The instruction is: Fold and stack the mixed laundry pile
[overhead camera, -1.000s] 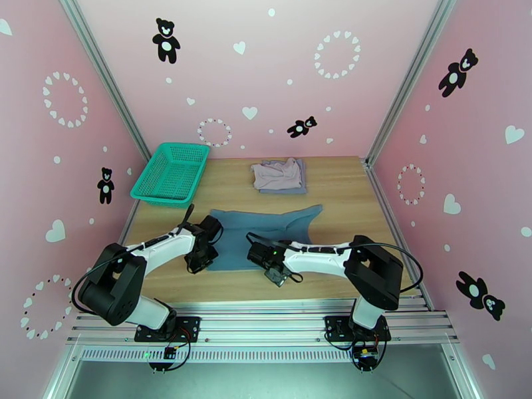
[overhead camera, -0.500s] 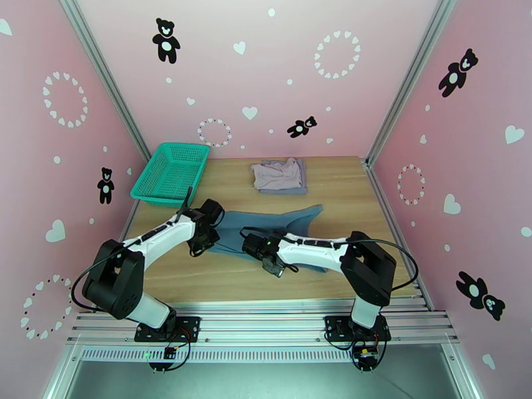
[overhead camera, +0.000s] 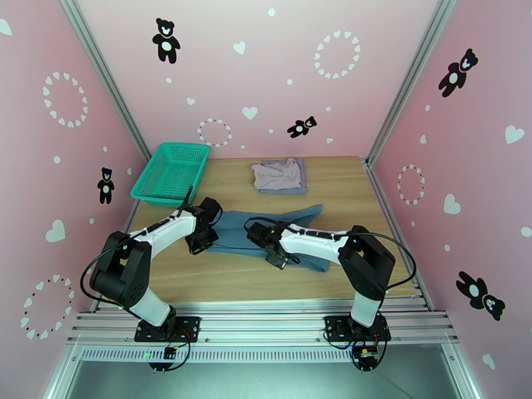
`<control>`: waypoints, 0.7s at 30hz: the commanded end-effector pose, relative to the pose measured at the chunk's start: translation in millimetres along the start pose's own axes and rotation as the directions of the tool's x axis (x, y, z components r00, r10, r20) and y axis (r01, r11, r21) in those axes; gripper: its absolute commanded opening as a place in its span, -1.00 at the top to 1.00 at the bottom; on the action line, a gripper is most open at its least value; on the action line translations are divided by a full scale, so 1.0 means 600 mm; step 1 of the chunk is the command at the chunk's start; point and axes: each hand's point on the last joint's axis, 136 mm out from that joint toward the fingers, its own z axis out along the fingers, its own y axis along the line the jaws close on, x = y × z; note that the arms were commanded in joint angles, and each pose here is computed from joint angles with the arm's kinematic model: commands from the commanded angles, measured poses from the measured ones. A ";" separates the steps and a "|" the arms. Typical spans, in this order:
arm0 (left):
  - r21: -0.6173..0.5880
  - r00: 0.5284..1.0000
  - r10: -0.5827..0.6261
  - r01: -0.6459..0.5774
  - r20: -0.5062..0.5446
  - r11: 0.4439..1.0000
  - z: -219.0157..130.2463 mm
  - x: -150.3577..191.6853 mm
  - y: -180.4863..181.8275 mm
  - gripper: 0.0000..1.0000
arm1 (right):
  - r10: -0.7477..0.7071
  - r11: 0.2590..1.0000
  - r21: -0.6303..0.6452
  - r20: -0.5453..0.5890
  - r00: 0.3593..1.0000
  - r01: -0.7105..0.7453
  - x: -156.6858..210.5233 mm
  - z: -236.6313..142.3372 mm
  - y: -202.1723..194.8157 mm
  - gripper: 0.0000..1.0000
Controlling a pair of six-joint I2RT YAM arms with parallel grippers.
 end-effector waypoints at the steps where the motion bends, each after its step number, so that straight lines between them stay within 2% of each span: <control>1: 0.001 1.000 0.003 -0.003 -0.016 1.000 -0.002 -0.009 -0.006 0.79 | -0.002 0.999 -0.040 0.011 1.000 0.002 -0.011 -0.004 -0.005 1.00; 17: -0.002 0.999 0.002 -0.002 -0.040 1.000 0.005 -0.028 -0.022 0.78 | -0.010 0.981 -0.194 0.004 1.000 0.010 -0.023 -0.013 -0.019 1.00; 21: -0.007 0.999 0.004 -0.004 -0.041 1.000 0.006 -0.035 -0.026 0.66 | 0.002 0.981 -0.195 -0.017 1.000 -0.005 -0.024 -0.002 -0.036 1.00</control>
